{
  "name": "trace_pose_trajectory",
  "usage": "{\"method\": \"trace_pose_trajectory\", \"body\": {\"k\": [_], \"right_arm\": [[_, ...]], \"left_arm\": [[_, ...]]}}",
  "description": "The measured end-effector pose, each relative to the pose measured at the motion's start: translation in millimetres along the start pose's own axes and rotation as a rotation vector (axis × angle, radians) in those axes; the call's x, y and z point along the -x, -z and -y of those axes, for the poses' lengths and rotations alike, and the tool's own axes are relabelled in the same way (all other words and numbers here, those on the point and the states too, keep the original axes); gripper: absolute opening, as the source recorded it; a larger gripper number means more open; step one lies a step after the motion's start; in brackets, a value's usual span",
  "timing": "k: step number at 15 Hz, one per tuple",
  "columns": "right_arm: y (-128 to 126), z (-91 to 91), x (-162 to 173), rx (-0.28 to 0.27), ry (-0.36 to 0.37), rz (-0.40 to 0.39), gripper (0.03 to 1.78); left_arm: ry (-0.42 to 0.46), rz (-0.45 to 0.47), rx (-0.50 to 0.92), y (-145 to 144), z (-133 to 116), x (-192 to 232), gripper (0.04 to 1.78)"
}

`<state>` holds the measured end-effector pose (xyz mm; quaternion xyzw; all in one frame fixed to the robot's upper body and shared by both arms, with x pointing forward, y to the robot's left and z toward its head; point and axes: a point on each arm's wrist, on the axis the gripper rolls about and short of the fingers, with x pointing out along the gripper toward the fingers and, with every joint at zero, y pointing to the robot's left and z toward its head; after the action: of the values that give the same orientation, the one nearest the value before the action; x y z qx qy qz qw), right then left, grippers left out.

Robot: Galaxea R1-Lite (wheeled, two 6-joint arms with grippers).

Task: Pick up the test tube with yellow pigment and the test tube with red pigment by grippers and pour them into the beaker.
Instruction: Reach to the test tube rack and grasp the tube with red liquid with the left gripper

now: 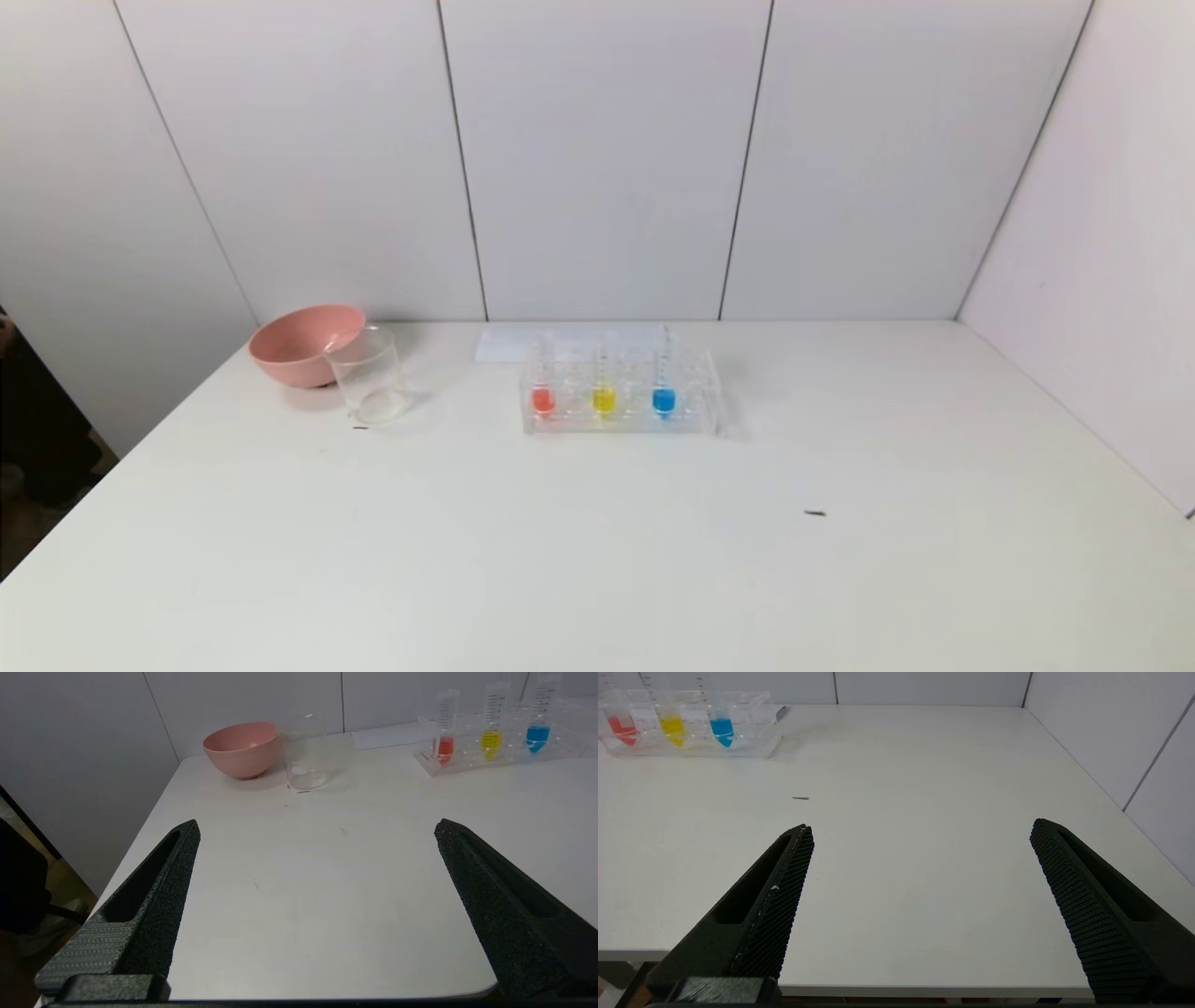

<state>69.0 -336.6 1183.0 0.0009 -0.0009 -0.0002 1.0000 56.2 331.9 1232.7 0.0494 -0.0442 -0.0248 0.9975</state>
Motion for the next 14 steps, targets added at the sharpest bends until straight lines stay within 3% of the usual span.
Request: {"method": "trace_pose_trajectory", "body": {"k": [8, 14], "right_arm": [[0, 0.0, 0, 0.000, 0.000, 0.000, 1.70], [0, 0.0, 0, 0.000, 0.000, 0.000, 1.70]], "left_arm": [[0.026, 0.003, 0.018, -68, -8, -28, 1.76], [0.035, 0.000, 0.027, -113, -16, -88, 1.76]]}}
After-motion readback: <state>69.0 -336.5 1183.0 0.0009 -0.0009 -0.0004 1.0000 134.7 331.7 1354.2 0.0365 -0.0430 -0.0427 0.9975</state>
